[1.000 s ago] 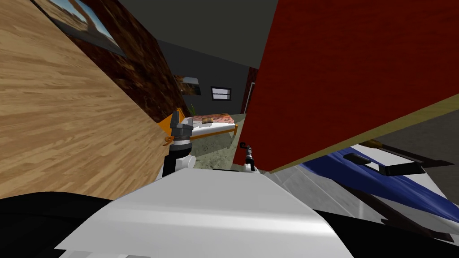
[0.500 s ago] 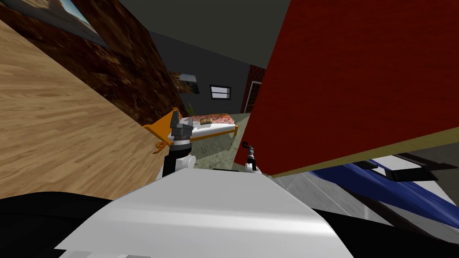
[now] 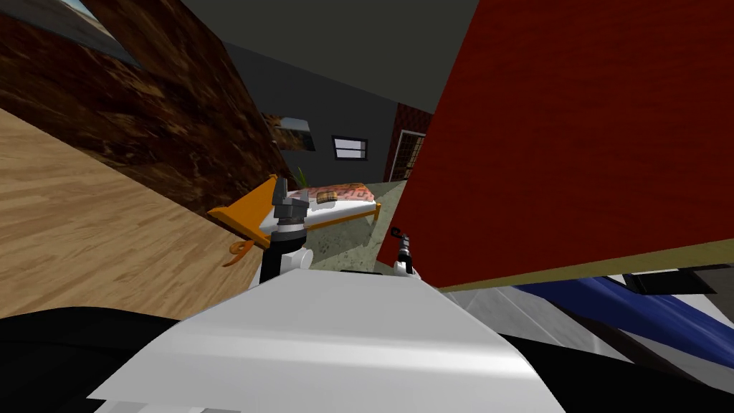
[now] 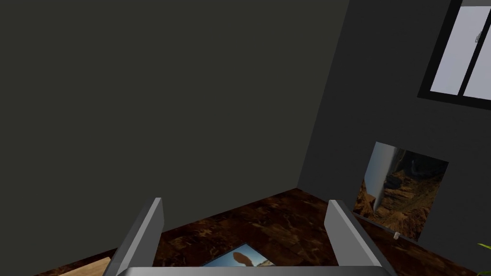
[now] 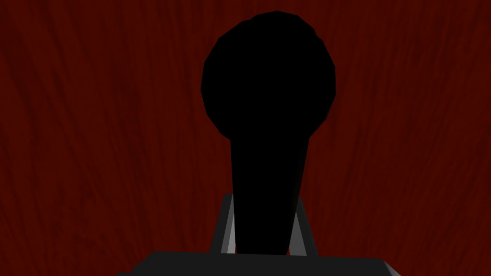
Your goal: Push the door open
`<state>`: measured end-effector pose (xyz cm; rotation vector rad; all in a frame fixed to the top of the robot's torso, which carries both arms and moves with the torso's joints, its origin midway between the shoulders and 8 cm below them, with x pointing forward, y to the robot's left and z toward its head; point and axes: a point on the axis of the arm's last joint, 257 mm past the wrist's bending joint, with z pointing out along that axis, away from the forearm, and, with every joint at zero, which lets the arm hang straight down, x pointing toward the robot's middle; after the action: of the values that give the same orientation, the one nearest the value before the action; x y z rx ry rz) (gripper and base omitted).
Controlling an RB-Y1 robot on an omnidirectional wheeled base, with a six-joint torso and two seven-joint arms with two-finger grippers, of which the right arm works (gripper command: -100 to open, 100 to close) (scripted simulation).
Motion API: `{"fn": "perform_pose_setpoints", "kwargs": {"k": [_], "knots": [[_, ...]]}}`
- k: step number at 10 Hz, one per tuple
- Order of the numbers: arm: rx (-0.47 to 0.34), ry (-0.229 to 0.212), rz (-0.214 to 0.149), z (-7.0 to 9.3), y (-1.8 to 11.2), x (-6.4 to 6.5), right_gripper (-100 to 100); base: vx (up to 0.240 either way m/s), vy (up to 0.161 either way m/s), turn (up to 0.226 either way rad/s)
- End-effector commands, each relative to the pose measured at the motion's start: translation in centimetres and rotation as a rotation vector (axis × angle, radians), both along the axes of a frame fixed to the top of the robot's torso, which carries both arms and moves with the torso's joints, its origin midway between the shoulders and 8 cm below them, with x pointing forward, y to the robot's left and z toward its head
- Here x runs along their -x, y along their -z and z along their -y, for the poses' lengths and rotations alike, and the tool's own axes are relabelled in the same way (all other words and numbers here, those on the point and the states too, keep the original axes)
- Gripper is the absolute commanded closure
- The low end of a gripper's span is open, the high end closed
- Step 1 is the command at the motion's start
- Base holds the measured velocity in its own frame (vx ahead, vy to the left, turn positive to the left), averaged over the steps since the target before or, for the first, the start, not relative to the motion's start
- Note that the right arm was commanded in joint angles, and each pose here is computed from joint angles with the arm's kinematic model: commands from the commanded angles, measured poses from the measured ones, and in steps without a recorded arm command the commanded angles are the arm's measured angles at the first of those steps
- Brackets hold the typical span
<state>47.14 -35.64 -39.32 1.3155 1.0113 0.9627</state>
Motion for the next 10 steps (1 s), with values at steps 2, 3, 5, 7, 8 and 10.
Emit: {"fn": "perform_pose_setpoints", "kwargs": {"k": [2,3,5,7,8,10], "knots": [[0.007,0.050,0.014,2.3,-0.7,0.4,100,0.194,0.033,-0.059],[0.006,0.066,0.015,2.9,-0.7,0.6,100,0.205,0.061,-0.042],[0.002,0.096,0.016,4.0,-0.7,1.0,100,0.189,0.068,-0.067],[-0.003,0.125,0.017,4.9,-0.6,1.4,100,0.190,0.063,-0.078],[-0.003,0.125,0.017,4.9,-0.6,1.4,100,0.125,0.025,-0.020],[-0.011,0.158,0.017,5.8,-0.5,1.9,100,0.170,0.040,-0.054]]}}
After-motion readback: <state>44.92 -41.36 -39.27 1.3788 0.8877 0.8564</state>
